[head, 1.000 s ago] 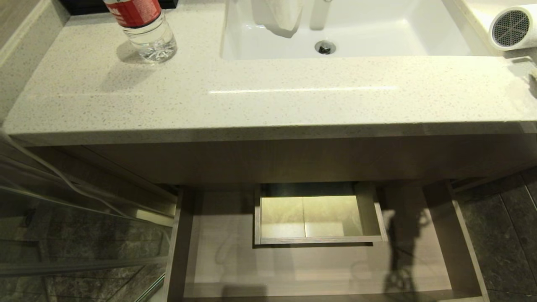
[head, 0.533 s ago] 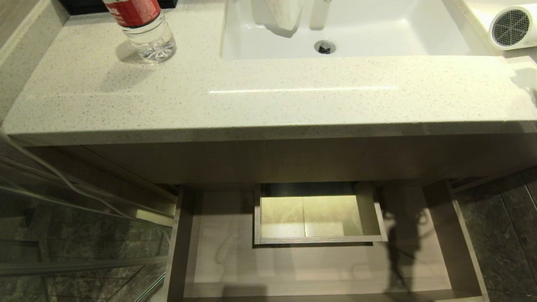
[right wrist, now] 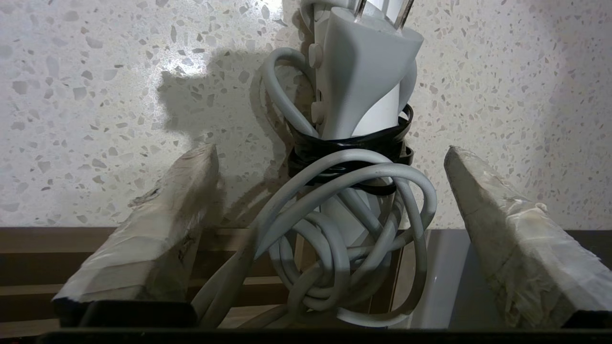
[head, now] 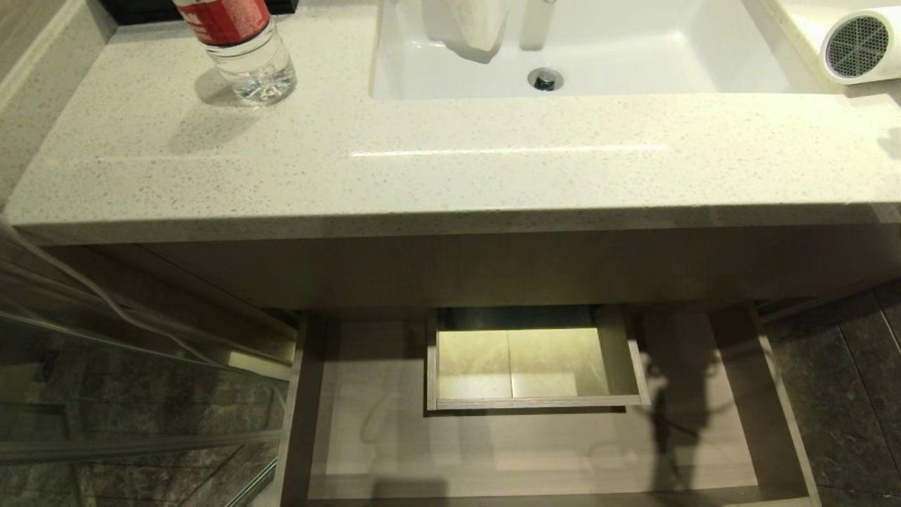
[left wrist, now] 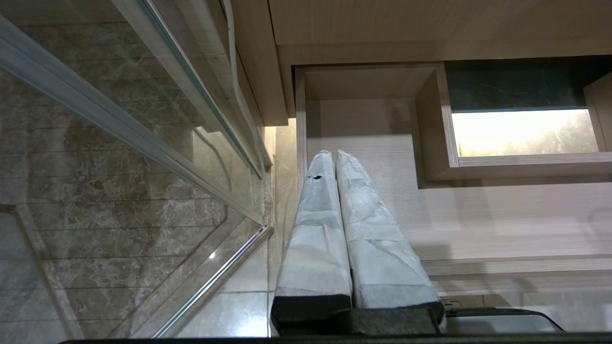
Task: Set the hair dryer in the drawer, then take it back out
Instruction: Pick up the hairdryer
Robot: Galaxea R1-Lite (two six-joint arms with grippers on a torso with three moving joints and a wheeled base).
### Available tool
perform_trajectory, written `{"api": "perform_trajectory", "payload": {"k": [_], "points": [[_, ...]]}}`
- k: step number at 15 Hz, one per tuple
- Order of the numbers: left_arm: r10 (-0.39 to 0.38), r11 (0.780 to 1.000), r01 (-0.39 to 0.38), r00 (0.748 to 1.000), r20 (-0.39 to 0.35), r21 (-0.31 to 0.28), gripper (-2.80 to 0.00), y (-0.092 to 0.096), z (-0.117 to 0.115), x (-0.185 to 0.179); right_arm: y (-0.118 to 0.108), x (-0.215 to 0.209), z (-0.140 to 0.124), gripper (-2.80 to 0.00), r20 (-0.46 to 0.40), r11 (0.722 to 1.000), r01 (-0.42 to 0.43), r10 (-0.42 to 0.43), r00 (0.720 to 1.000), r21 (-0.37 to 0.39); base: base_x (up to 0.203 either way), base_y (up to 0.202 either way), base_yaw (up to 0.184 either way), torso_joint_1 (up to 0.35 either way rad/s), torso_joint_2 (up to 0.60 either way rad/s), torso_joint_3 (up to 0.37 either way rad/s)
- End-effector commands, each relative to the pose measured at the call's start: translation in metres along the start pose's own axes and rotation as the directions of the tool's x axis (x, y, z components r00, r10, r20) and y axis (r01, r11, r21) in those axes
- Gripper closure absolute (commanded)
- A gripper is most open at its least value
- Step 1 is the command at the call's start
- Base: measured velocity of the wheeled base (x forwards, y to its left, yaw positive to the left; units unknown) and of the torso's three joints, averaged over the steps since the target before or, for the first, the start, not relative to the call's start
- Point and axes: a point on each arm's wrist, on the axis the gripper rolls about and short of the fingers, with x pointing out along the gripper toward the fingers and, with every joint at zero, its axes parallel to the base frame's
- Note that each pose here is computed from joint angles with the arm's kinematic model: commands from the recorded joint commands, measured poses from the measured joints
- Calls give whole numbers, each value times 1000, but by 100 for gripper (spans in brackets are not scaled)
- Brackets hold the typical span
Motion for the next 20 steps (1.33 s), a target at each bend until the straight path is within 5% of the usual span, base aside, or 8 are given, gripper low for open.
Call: {"api": "perform_trajectory", "payload": {"k": [1, 9, 10, 20], "points": [[0, 1000, 0, 1000, -1, 0, 0, 0, 0, 0, -2, 9, -2, -280, -20, 1000, -5, 6, 1000, 8, 0, 0, 0, 0, 0, 0], [0, 1000, 0, 1000, 0, -1, 0, 0, 0, 0, -11, 35, -7, -280, -77, 998, -6, 11, 997, 58, 0, 0, 0, 0, 0, 0], [1, 1000, -1, 1000, -1, 0, 0, 0, 0, 0, -12, 35, -7, 0, -75, 998, -4, 8, 997, 59, 0, 0, 0, 0, 0, 0], [-1, 1000, 1, 1000, -2, 0, 0, 0, 0, 0, -10, 25, -7, 0, -75, 999, -8, 12, 997, 47, 0, 0, 0, 0, 0, 0]]}}
